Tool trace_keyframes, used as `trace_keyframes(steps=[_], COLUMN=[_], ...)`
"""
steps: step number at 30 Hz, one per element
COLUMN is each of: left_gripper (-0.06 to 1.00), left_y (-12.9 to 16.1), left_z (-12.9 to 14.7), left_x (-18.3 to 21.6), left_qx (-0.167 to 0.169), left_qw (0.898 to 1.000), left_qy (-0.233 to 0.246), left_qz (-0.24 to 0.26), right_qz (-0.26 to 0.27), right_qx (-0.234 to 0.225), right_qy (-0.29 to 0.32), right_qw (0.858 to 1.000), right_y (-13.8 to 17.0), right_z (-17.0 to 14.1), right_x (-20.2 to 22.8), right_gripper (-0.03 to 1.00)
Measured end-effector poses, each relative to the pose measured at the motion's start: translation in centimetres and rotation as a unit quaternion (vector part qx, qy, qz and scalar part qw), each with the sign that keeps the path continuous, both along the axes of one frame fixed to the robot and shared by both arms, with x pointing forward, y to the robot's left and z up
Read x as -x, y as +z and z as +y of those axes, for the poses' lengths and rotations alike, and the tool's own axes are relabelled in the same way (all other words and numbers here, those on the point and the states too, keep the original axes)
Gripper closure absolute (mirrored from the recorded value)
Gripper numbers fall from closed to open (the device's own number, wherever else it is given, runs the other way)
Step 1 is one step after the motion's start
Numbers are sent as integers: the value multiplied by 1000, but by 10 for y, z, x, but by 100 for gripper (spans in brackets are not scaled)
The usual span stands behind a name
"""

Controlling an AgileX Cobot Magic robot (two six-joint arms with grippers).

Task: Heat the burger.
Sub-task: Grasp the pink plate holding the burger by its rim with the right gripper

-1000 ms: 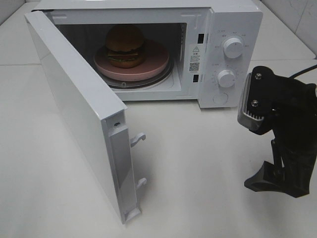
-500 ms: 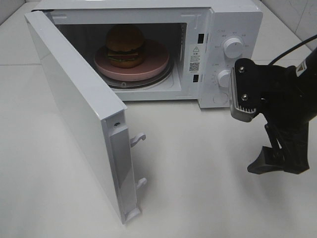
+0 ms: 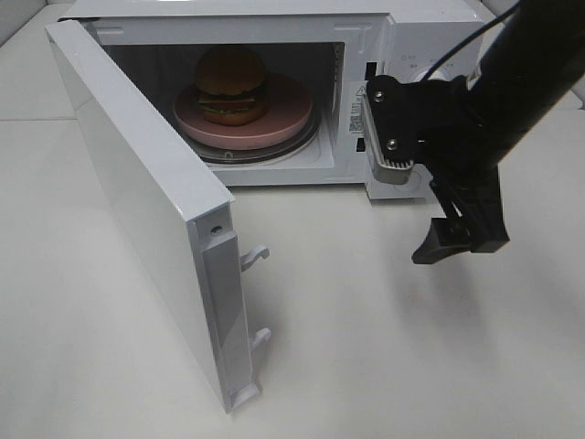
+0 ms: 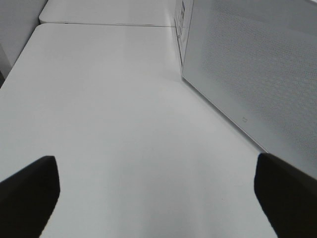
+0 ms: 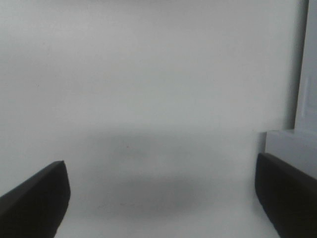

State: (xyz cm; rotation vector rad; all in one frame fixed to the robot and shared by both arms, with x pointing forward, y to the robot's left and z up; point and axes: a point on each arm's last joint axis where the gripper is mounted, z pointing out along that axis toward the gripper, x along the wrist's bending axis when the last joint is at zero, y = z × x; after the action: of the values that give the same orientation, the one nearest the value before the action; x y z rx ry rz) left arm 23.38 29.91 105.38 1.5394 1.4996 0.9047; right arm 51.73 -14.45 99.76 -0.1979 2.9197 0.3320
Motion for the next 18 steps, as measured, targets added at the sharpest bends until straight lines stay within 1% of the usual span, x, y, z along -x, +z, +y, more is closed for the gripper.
trace_keyframes(steps=[1,3,4,5,6,7,9,10,12,14,18], left_gripper=[-5,-5,-5,-5,-5,-5,-5,-5,-5,-5,-5], left_y=[0,0,0,0,0,0,0,0,0,0,0], left_z=[0,0,0,0,0,0,0,0,0,0,0], left_x=[0,0,0,0,0,0,0,0,0,0,0], left_qx=[0,0,0,0,0,0,0,0,0,0,0], left_qw=[1000,1000,1000,1000,1000,1000,1000,1000,1000,1000,1000], left_qy=[0,0,0,0,0,0,0,0,0,0,0], left_qz=[0,0,0,0,0,0,0,0,0,0,0], right_qz=[0,-2,-2,-4,-4,-5,-6,-8,-12,-13,-8], right_qx=[0,0,0,1,1,3,3,4,3,3,5], right_qy=[0,21,21,38,38,59,69,87,91,99,102], right_qw=[1000,1000,1000,999,999,998,998,996,996,995,995], right_y=[0,2,2,2,2,2,2,0,0,-3,-7], right_z=[0,15,15,25,25,35,40,50,54,64,71], right_x=[0,-11,-11,-16,-16,-19,-21,-25,-28,-37,-47], right_gripper=[-2,-2,-2,-2,-2,-2,-2,-2,-2,-2,-2])
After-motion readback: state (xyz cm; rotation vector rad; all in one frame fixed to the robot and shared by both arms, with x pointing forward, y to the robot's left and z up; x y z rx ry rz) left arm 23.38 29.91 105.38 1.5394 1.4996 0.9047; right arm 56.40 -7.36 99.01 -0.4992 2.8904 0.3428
